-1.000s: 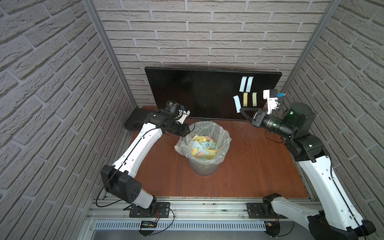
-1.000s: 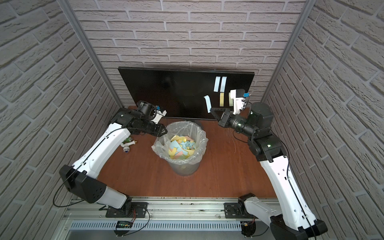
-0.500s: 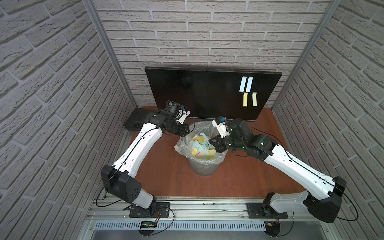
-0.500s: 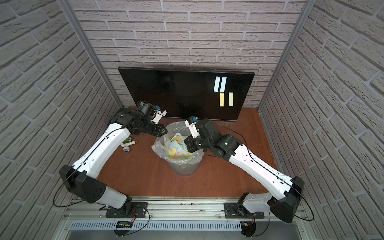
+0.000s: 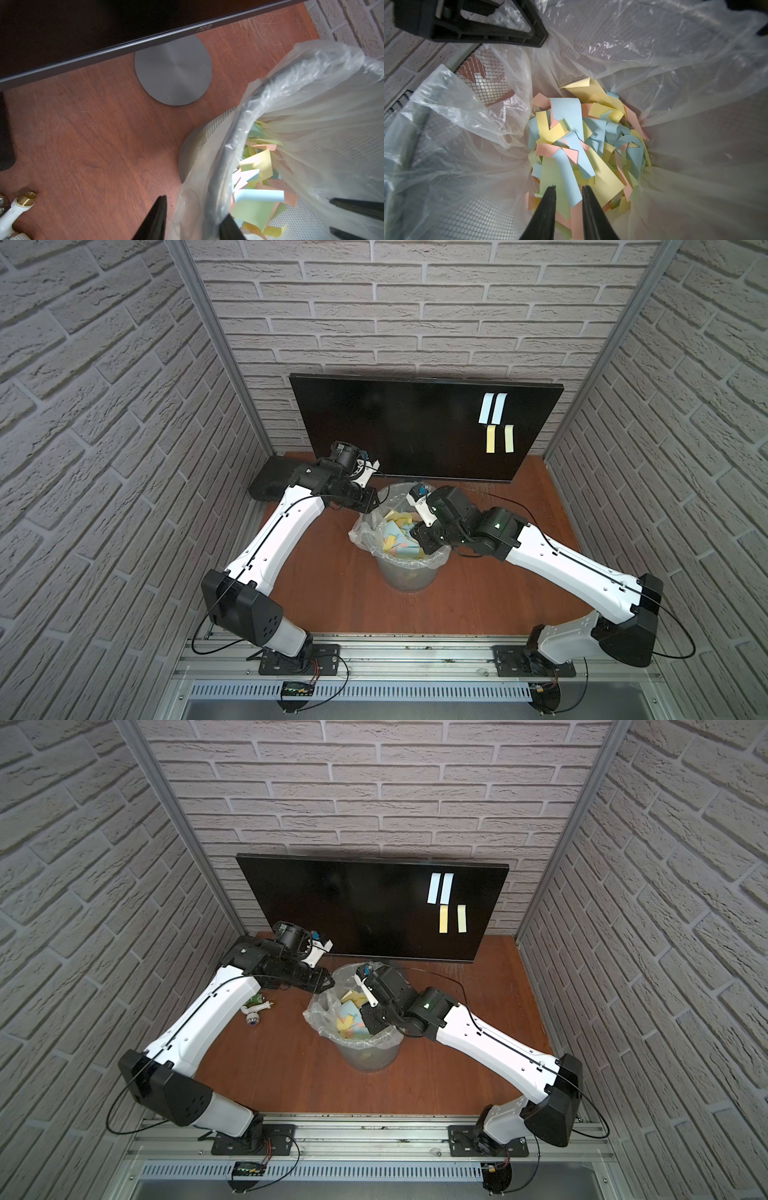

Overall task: Remove the sticky note from the monitor
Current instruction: Place the sticky note in the trash bin.

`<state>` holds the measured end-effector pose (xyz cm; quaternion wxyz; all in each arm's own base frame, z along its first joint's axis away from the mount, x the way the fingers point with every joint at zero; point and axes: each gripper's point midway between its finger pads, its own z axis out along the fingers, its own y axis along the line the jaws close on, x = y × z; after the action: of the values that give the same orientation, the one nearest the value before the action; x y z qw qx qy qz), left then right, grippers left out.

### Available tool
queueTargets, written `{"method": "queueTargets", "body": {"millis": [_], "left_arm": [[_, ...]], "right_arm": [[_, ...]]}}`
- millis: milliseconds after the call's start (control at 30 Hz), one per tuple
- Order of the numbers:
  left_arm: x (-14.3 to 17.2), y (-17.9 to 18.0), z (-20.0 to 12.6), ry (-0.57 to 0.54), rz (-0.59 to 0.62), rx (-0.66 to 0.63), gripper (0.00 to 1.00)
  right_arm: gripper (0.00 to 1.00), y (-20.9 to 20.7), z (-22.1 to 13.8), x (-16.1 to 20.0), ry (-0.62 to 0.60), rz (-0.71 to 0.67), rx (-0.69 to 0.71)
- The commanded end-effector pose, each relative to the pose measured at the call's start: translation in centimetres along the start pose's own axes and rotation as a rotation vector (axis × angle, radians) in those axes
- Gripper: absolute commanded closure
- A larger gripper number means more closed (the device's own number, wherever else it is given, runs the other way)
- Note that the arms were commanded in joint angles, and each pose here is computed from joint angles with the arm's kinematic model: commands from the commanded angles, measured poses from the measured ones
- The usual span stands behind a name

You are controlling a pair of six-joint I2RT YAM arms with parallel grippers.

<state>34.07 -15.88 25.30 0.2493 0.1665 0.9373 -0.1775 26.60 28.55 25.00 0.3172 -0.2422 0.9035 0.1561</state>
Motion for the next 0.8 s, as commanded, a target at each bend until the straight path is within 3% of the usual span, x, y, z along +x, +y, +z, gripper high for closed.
{"method": "queueTargets", "body": {"millis": [0, 133, 367, 533, 767], "left_arm": [[-0.6, 0.4, -0.6, -0.02, -0.003, -0.011, 0.62], [-0.6, 0.4, -0.5, -0.018, -0.002, -0.01, 0.62], [-0.6, 0.4, -0.5, -0.018, -0.002, -0.009, 0.62], [-0.6, 0.4, -0.5, -0.017, 0.0, -0.007, 0.62], [-0.6, 0.4, -0.5, -0.018, 0.0, -0.007, 0.63]], "right_arm": [[0.71, 0.1, -1.6, -1.7, -0.059, -0.009, 0.006], [0.7, 0.3, -3.2, -2.8, -0.105, -0.006, -0.008], [0.67, -0.1, -9.1, -6.6, -0.266, 0.066, -0.078], [0.63, -2.4, -12.7, -8.3, -0.358, 0.194, -0.16], [0.62, -7.8, -16.9, -9.4, -0.48, 0.362, -0.13]]}}
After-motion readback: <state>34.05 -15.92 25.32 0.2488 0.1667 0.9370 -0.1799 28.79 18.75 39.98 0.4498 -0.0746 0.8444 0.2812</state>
